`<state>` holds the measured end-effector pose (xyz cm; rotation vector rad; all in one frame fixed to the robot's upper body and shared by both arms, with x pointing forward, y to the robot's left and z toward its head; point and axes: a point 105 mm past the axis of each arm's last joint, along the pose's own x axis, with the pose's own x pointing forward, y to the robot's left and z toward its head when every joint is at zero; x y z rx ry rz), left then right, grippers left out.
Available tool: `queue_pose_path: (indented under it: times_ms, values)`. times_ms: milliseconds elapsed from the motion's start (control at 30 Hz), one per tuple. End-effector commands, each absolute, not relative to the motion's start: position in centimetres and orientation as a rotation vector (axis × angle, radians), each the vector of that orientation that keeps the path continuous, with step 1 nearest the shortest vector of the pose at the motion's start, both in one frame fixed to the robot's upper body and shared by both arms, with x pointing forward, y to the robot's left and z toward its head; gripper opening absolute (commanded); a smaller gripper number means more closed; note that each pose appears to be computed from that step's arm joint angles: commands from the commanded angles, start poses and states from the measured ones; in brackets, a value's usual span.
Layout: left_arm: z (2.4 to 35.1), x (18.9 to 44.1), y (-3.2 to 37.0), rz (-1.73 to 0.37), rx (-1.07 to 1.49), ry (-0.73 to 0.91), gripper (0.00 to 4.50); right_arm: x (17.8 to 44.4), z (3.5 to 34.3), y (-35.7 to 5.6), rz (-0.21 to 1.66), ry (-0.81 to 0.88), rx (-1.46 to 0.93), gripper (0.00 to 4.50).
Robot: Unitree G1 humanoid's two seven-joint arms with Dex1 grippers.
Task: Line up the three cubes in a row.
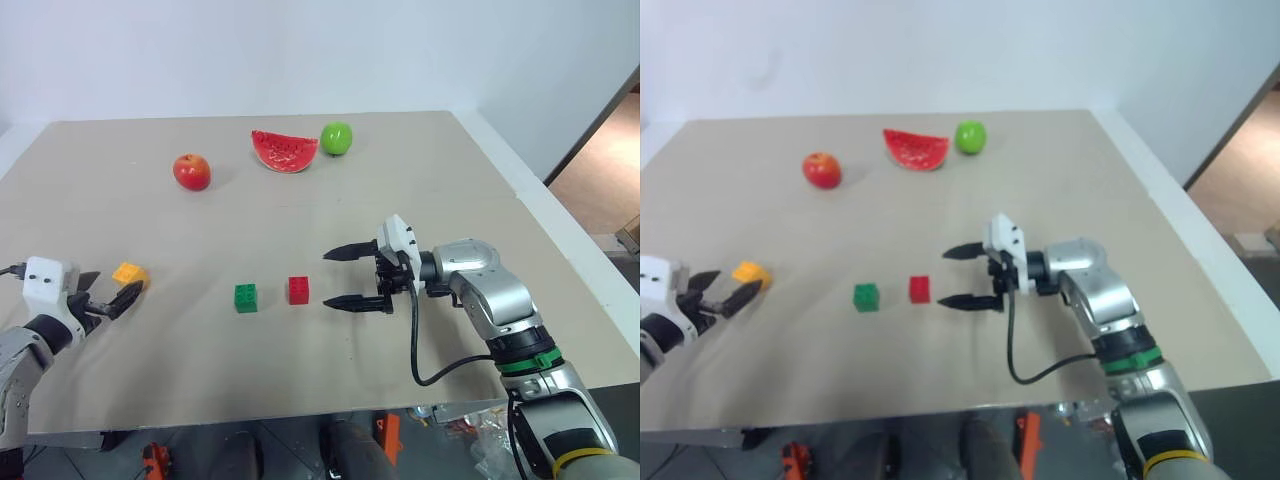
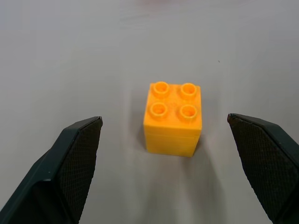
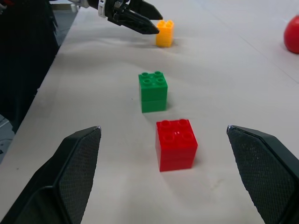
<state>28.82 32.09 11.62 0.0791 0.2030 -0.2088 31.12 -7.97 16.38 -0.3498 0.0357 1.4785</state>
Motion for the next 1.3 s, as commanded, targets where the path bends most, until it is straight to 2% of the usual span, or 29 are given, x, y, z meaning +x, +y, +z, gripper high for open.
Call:
queue_pose_path:
  times_ms: [33,100,133,200,400,433,600,700,833,900,1033,1300]
  values:
    - [12.3,29.4,32.7,-0.229,0.130,0.192,4.45,30.9,17.6,-8.3,1.459,-0.014,-0.371,4.50]
    - [12.1,29.7,32.8,-0.244,0.137,0.204,4.45,30.9,17.6,-8.4,1.454,-0.014,-0.373,4.50]
    - [12.0,30.0,32.8,-0.252,0.149,0.211,4.21,30.9,17.6,-8.4,1.452,-0.014,-0.373,4.50]
    - [11.9,30.5,32.9,-0.267,0.163,0.219,3.65,30.9,17.6,-8.4,1.447,-0.015,-0.375,4.50]
    - [11.6,31.4,32.6,-0.317,0.198,0.233,1.55,30.9,17.7,-8.5,1.440,-0.018,-0.377,4.50]
    - [11.6,31.5,32.5,-0.323,0.204,0.232,1.32,30.9,17.7,-8.5,1.438,-0.018,-0.378,4.50]
    - [11.7,31.5,31.7,-0.366,0.228,0.229,1.34,30.9,17.8,-8.6,1.435,-0.019,-0.380,4.50]
    - [12.2,30.7,28.8,-0.484,0.211,0.207,1.34,30.9,17.8,-8.7,1.431,-0.020,-0.380,4.50]
    - [11.3,27.5,22.9,-0.824,0.340,0.246,1.34,31.0,18.0,-8.7,1.427,-0.020,-0.382,4.50]
    - [11.1,26.6,21.8,-0.933,0.369,0.270,1.34,31.0,18.0,-8.7,1.427,-0.021,-0.384,4.50]
    - [11.1,26.5,22.2,-1.056,0.402,0.312,1.34,31.1,18.2,-8.7,1.425,-0.026,-0.389,4.50]
    - [11.7,28.5,24.3,-1.157,0.479,0.349,1.34,31.1,18.6,-8.9,1.405,-0.031,-0.401,4.50]
